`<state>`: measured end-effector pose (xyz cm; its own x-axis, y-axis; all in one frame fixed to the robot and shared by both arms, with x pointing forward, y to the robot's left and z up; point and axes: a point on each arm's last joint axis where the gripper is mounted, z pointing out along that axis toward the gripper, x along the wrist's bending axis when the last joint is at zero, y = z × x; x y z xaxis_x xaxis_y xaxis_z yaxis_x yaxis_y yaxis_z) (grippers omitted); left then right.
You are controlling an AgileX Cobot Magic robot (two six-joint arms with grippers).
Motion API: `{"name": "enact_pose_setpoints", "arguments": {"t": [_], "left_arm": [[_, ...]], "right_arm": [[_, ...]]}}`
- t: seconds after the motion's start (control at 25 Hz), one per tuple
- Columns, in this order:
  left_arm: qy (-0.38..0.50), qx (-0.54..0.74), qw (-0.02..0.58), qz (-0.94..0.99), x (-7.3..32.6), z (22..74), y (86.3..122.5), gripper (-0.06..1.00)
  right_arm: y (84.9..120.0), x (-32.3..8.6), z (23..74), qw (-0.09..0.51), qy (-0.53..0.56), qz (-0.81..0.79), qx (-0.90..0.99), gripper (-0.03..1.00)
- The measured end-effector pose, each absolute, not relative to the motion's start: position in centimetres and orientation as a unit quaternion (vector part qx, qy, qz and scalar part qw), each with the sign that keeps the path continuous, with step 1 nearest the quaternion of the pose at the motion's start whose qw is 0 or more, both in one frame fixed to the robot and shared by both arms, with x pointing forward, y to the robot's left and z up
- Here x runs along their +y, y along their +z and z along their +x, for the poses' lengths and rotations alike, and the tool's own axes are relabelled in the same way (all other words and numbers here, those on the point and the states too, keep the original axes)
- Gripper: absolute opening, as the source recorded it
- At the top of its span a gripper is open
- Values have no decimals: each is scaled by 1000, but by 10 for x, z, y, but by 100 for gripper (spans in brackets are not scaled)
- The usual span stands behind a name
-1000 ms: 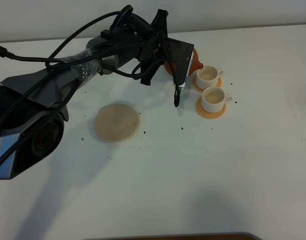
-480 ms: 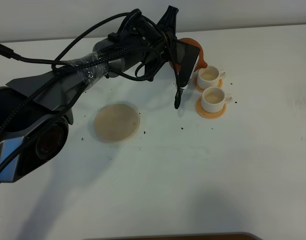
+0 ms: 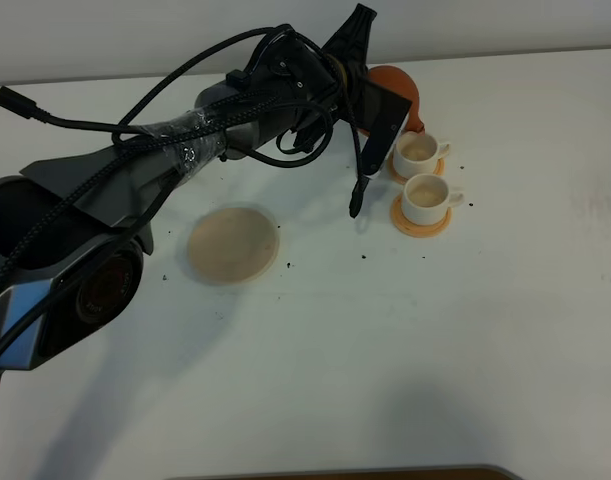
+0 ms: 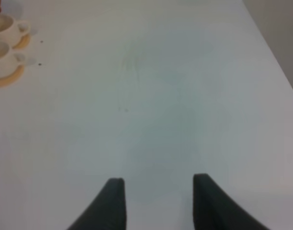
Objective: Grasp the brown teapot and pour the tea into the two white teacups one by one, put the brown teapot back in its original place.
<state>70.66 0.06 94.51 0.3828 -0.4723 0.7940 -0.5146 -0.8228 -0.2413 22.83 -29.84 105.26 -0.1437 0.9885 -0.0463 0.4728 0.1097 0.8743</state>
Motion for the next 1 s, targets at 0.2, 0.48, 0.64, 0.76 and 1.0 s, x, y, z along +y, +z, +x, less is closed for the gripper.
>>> {"name": "enact_pose_setpoints", "arguments": {"t": [0.2, 0.48, 0.64, 0.76, 1.0], "left_arm": [[474, -309, 13, 825, 0, 707, 946, 14], [477, -329, -2, 815, 0, 707, 946, 14], [477, -352, -15, 805, 0, 707, 946, 14], [478, -363, -21, 800, 0, 707, 947, 14], [492, -373, -13, 786, -3, 708, 949, 14]], "right_arm": [[1053, -298, 228, 347, 371, 554, 659, 36], [1053, -298, 228, 347, 371, 554, 659, 36], [1053, -298, 228, 347, 371, 554, 659, 36], [1053, -298, 228, 347, 371, 554, 659, 36], [1053, -298, 228, 347, 371, 554, 659, 36]]}}
